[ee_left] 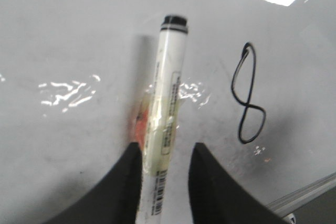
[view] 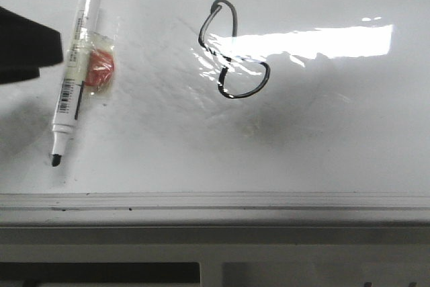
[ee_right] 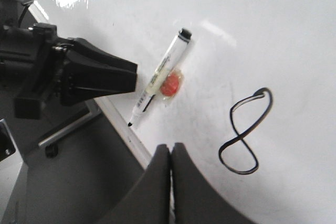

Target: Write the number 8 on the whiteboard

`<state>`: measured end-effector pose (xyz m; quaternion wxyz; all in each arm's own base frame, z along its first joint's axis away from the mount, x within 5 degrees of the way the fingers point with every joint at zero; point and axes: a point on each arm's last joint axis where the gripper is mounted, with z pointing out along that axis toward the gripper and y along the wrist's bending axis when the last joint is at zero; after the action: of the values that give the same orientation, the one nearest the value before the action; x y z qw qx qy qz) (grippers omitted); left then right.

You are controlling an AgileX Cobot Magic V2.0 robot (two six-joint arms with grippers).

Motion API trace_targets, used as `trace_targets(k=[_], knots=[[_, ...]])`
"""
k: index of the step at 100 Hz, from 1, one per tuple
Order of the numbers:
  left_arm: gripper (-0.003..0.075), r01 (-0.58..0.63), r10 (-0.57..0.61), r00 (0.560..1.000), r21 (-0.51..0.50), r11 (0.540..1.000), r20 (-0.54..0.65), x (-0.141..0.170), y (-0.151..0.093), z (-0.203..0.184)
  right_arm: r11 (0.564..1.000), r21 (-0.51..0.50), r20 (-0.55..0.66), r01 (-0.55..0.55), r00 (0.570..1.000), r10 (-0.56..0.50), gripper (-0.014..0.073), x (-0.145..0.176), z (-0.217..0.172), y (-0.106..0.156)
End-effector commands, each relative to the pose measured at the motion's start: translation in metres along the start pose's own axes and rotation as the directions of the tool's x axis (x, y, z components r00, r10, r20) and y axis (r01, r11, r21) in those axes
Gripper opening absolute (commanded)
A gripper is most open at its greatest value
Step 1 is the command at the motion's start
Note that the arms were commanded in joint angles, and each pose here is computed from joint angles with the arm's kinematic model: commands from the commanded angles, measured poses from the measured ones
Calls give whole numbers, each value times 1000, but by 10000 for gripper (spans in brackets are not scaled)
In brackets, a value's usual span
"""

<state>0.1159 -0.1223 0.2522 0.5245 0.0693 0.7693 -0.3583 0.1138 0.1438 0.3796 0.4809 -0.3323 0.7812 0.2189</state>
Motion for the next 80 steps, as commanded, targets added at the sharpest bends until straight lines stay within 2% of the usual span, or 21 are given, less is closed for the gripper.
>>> trace_targets(k=[1, 15, 33, 40, 55, 68, 80], knots=[[-17, -42, 34, 987, 51, 998, 159, -19, -3, -18, 998, 4, 225, 62, 973, -62, -64, -4, -27, -4], [-20, -55, 31, 963, 83, 995, 266, -17, 9, -46, 991, 7, 363, 135, 923, -128, -63, 34, -46, -6], [-20, -110, 68, 940, 109, 988, 336, 6, 31, -76, 979, 2, 507, 202, 844, -175, -64, 94, -63, -8], [-20, -139, 91, 931, 114, 984, 354, 14, 37, -83, 979, 5, 520, 205, 835, -178, -64, 117, -65, -10], [-20, -131, 58, 909, 152, 980, 414, 20, 44, -95, 980, 11, 552, 200, 816, -172, -64, 153, -67, -13], [-20, -122, 37, 897, 166, 978, 440, 19, 45, -99, 981, 15, 591, 195, 790, -166, -64, 167, -71, -15], [-20, -119, 34, 898, 167, 979, 439, 19, 45, -99, 981, 16, 588, 194, 792, -166, -64, 173, -68, -15]])
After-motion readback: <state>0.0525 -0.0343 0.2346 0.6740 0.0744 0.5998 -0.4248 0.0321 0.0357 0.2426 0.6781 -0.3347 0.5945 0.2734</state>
